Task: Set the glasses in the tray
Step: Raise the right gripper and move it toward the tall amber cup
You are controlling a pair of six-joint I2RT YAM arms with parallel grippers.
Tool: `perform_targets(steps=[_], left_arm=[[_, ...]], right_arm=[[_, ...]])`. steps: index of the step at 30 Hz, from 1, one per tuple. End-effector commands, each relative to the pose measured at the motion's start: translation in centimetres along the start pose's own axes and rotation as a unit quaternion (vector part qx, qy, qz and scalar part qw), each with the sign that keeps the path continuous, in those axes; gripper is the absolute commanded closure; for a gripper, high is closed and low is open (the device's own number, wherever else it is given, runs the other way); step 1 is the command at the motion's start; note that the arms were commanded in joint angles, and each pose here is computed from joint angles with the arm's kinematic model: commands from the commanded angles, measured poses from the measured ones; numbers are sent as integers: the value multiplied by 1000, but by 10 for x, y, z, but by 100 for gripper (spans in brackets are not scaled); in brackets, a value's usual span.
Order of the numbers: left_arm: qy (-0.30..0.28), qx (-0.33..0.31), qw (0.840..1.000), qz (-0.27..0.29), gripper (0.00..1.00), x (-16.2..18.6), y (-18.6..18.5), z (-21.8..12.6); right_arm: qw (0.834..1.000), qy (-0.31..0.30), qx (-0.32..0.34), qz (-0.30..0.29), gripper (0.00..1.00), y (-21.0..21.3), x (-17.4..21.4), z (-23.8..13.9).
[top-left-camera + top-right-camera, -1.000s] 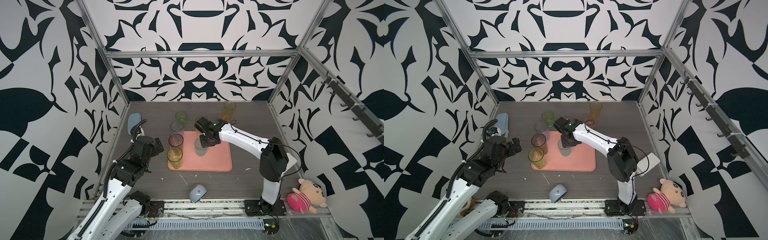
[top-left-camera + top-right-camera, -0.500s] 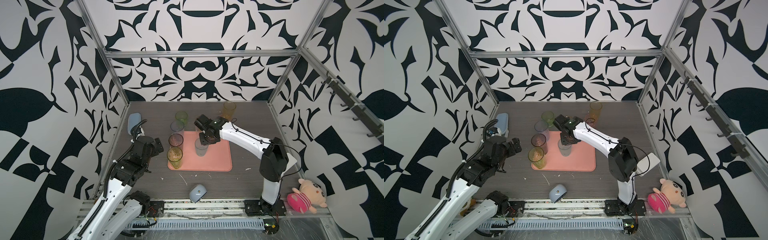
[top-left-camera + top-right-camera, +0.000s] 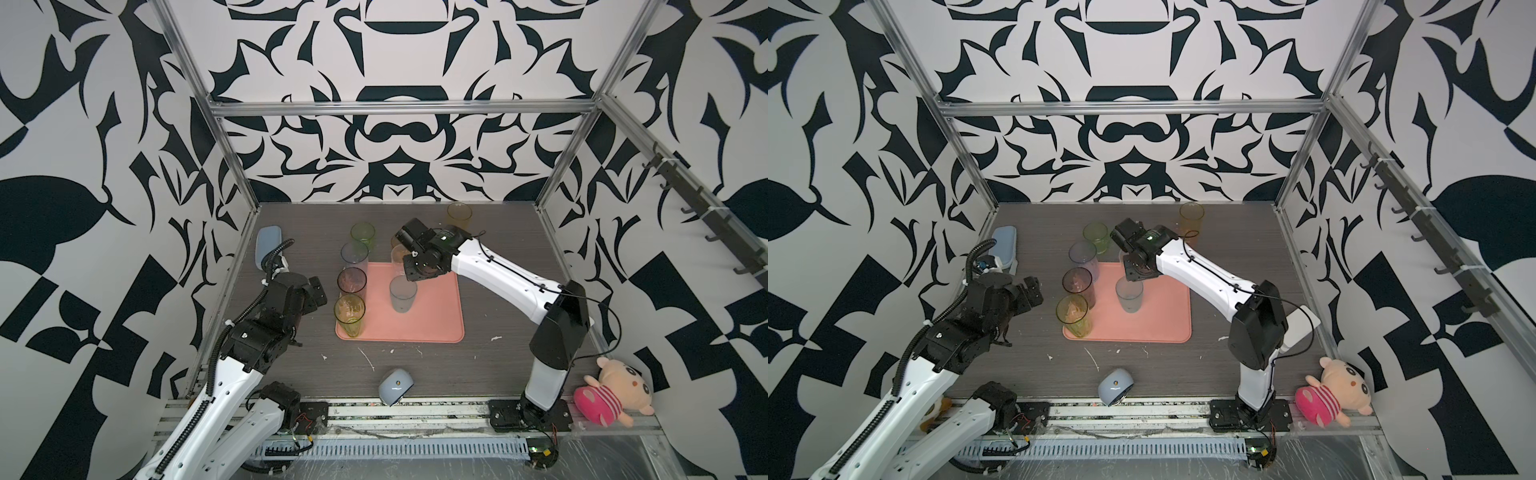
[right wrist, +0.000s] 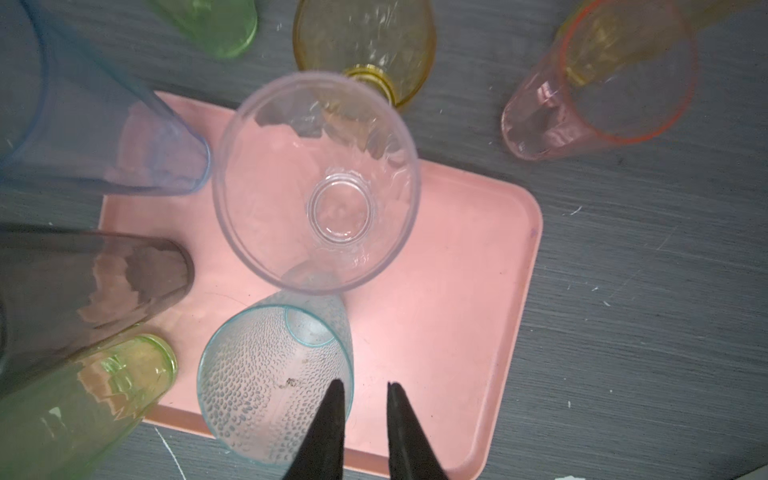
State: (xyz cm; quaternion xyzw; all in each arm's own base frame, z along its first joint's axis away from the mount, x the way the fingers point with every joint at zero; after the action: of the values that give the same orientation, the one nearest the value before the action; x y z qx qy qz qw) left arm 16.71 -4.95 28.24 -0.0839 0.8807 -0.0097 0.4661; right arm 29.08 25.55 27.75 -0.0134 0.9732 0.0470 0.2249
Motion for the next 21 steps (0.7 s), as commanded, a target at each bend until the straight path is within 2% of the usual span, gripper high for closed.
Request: perform_targets(steps=[1, 13, 21], left_arm=[[-9, 0, 1000, -13, 0, -6, 0, -3], [-5, 3, 1000, -13, 1, -6, -3, 0], [-3, 6, 1000, -15, 1, -7, -4, 0]], right_arm=[[998, -54, -3, 14, 76, -17, -20, -35], [991, -114, -10, 70, 70, -73, -67, -58], [975, -182, -26, 127, 61, -115, -89, -73]])
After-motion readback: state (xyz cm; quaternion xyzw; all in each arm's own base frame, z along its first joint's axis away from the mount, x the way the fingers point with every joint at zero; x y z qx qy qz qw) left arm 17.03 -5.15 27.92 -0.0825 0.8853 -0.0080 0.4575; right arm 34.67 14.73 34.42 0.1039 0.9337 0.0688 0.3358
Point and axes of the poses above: each gripper's point midway between its finger pads, its own z axis out along the fingers, its own y axis along the line the jaws close on, x = y × z, the point moved 10 cm from there along -z, back along the fingers, and after that the axes turned 8 degrees about z, right-handed, at the moved point
